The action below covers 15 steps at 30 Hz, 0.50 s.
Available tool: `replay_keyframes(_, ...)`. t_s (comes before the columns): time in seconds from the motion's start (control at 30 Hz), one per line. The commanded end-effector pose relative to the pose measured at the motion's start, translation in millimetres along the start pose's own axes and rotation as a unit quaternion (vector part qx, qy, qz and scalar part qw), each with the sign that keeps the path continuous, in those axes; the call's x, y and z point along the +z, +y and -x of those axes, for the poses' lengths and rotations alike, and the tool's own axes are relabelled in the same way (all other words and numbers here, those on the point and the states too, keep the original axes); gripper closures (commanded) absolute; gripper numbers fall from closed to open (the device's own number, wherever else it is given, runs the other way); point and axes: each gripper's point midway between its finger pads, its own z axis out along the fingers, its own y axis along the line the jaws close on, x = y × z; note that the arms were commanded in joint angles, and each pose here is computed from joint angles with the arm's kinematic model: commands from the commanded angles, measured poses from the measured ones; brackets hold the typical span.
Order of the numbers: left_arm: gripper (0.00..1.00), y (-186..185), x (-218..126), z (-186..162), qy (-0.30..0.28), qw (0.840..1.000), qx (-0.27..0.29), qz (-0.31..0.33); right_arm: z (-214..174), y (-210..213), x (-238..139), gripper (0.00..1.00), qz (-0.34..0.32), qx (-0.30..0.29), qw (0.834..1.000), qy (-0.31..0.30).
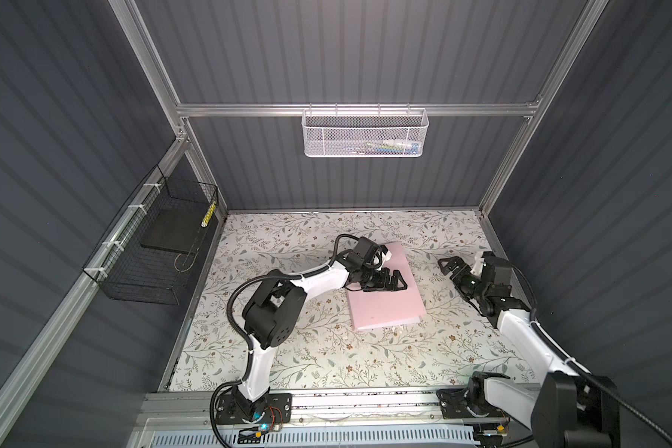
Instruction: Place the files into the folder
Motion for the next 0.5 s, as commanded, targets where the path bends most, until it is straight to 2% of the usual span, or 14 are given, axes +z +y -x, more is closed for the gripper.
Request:
replay_keyframes(0.0,0.0,0,2,7,-0.007,1.0,0.003,0.0,-5,0,-16,0.01,-0.012,-0.031,0.999,0.011)
replay_keyframes(0.07,0.0,3,-1,9,-0.012,1.0,-0.004,0.008,-1,8,-27,0.01,0.0,-0.04,0.999,-0.003)
replay_keyframes(0.2,0.0,-9,-15,19,-0.021,0.999,-0.01,-0.023,0,28,-40,0.01,0.039,-0.06,0.997,-0.008)
replay_keyframes(0.4,0.0,-69,-76,48,-0.082,0.993,0.042,-0.071,16,42,-53,0.01,0.038,-0.09,0.995,-0.034)
replay_keyframes(0.47,0.0,-80,-104,58,-0.114,0.99,0.055,-0.067,28,39,-58,0.01,0.015,-0.101,0.993,-0.063)
